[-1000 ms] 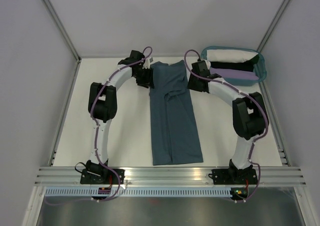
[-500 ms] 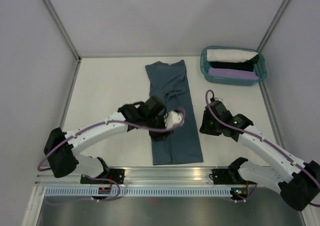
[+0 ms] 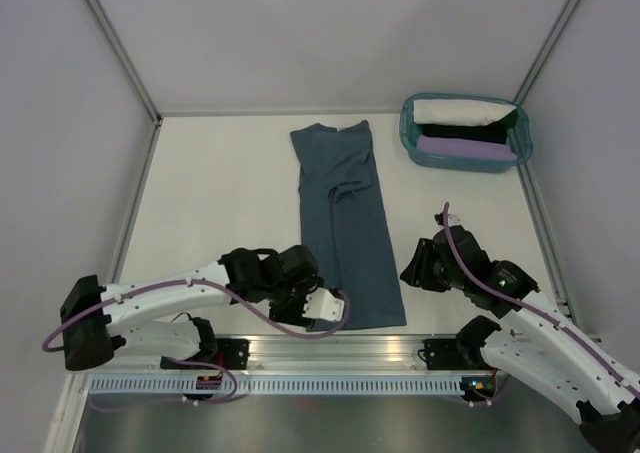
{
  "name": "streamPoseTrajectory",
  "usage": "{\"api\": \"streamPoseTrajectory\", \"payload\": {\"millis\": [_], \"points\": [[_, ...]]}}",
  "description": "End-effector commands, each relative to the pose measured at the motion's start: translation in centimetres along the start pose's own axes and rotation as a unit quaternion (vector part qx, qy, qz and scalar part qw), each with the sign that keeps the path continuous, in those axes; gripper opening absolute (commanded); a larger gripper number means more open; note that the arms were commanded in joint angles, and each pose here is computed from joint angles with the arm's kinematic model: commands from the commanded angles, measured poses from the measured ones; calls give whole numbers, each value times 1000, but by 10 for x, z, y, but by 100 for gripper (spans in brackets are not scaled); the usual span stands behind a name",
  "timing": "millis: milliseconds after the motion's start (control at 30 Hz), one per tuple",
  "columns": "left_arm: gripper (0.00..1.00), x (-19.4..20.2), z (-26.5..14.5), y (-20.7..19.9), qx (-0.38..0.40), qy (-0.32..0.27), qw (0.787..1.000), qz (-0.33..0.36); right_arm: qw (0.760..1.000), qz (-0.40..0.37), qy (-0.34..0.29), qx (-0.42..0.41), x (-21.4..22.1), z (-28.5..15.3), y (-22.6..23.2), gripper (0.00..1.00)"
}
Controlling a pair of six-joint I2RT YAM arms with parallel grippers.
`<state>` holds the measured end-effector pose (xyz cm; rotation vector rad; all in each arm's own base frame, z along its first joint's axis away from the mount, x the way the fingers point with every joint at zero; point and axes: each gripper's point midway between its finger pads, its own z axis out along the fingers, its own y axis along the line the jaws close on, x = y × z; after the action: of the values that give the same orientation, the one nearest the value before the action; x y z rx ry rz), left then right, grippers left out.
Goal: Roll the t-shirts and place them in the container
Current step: Roll the tshirt
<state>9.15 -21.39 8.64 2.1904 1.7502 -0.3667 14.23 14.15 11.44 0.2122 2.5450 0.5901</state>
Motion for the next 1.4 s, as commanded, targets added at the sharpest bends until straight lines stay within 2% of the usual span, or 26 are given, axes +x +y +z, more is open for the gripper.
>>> {"api": "streamPoseTrajectory", "payload": {"millis": [0,33,67,133,167,200,267,333,433,633,833,933,967,1133,1167,1267,1367], "points": [[64,-31,7,-5,-6,-78,987,137,994,-72,-69,-37,-49,-19,35,45],[63,-40,15,-11,-8,-90,982,165,993,-93,-72,-28,-52,-17,33,44],[64,-27,30,-18,1,-69,982,176,992,-100,-69,-25,-53,-16,34,44],[64,-29,43,-22,-2,-70,978,196,994,-98,-50,-5,-50,-11,30,43],[64,-26,49,-19,-8,-63,978,200,997,-63,-47,21,-49,-9,22,37],[63,-19,54,-19,-10,-57,977,203,997,-51,-11,54,-32,-4,6,35],[63,-18,58,-15,-23,-57,973,224,995,-42,55,72,2,3,-12,33],[63,-17,60,-14,-24,-57,969,237,994,-26,75,77,18,7,-20,33],[64,-18,67,-13,-17,-48,970,236,995,4,85,46,35,18,-20,34],[63,-27,74,-13,-5,-51,976,213,990,48,118,59,67,40,-39,35],[56,-20,81,-14,2,-39,976,216,986,53,143,61,82,57,-45,34],[48,-17,82,-18,9,-40,976,212,989,53,131,44,75,57,-37,34],[41,-15,82,-19,9,-38,977,211,989,52,129,42,74,56,-35,34],[25,-14,83,-17,3,-37,977,210,988,34,138,60,74,49,-41,33],[18,-13,83,-17,1,-37,977,209,989,33,135,59,74,48,-42,34],[6,-15,83,-14,-8,-38,977,209,989,37,141,34,78,53,-36,36],[2,-17,82,-10,-17,-40,980,192,986,43,160,16,87,61,-32,37]]}}
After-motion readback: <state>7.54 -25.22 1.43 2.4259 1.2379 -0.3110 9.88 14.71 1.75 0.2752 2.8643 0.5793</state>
